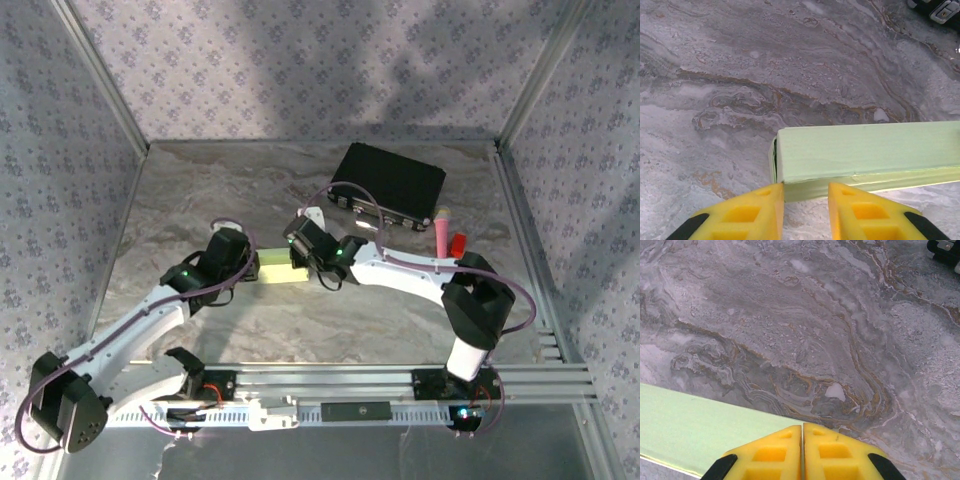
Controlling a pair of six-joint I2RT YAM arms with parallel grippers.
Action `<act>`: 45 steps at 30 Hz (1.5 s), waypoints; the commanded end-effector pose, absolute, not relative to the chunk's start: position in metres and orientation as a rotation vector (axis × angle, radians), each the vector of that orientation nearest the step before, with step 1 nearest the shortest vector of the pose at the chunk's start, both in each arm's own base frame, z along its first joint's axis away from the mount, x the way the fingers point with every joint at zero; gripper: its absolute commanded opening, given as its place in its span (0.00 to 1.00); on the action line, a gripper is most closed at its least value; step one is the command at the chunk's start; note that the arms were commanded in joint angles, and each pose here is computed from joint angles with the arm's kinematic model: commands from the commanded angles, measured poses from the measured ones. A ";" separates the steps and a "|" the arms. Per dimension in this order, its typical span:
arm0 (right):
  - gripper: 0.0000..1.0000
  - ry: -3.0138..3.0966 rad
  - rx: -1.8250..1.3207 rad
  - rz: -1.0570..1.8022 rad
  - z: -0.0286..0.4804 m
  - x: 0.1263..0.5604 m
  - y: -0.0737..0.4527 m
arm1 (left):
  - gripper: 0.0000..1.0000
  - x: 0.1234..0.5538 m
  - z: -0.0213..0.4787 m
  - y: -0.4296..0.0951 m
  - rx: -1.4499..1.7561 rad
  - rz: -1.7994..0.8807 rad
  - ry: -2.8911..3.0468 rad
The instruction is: Fold the paper box
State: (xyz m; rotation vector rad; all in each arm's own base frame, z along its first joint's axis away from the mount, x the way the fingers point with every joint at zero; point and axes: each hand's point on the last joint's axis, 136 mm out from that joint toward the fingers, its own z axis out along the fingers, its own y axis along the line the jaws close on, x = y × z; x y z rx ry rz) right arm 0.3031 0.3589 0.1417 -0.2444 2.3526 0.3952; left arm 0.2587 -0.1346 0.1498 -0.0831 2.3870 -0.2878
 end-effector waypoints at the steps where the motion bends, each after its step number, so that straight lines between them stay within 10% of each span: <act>1: 0.10 2.350 -0.260 0.296 0.130 0.302 0.351 | 0.35 0.253 0.171 -0.133 -0.138 -0.331 2.364; 45: 0.03 2.341 -0.360 0.289 0.112 0.288 0.348 | 0.13 0.273 0.105 -0.121 -0.266 -0.425 2.498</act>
